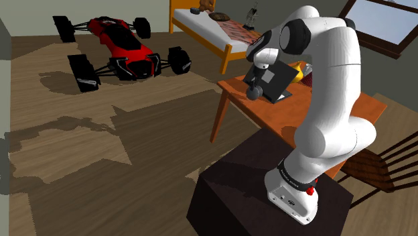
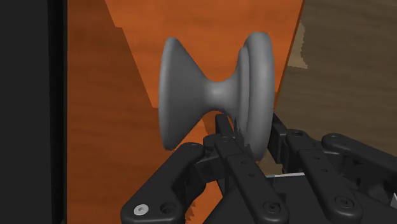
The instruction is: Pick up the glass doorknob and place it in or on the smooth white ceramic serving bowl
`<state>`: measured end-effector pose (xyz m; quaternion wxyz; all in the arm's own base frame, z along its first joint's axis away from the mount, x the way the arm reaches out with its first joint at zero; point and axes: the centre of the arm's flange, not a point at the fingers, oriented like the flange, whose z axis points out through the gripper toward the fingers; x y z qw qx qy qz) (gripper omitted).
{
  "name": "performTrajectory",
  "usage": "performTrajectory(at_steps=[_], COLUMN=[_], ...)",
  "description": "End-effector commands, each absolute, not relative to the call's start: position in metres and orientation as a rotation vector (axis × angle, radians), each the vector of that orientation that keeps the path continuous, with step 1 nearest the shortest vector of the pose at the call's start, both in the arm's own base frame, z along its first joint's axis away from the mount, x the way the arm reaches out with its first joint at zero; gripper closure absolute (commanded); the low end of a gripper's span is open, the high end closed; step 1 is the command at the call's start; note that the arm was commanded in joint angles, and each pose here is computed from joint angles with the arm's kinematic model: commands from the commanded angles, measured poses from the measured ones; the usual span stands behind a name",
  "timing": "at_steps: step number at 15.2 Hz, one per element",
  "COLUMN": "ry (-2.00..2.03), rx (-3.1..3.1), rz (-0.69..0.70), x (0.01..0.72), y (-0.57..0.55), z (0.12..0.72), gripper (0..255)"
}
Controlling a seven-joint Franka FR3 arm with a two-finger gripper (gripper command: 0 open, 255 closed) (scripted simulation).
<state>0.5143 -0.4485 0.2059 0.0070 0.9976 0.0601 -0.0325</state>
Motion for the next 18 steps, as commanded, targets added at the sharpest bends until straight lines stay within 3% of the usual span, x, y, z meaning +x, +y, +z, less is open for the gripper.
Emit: performTrajectory(at_steps=[1, 15, 16, 18], ry=[0.188, 0.188, 0.188, 0.210], rx=[3.120, 3.120, 3.120, 3.099], rz=[-0.102, -0.101, -0.101, -0.097], x=[0.515, 0.516, 0.516, 0.491], y=[-0.448, -0.449, -0.449, -0.439], z=[0.216, 0.280, 0.280, 0.274], gripper=[255, 255, 0, 0])
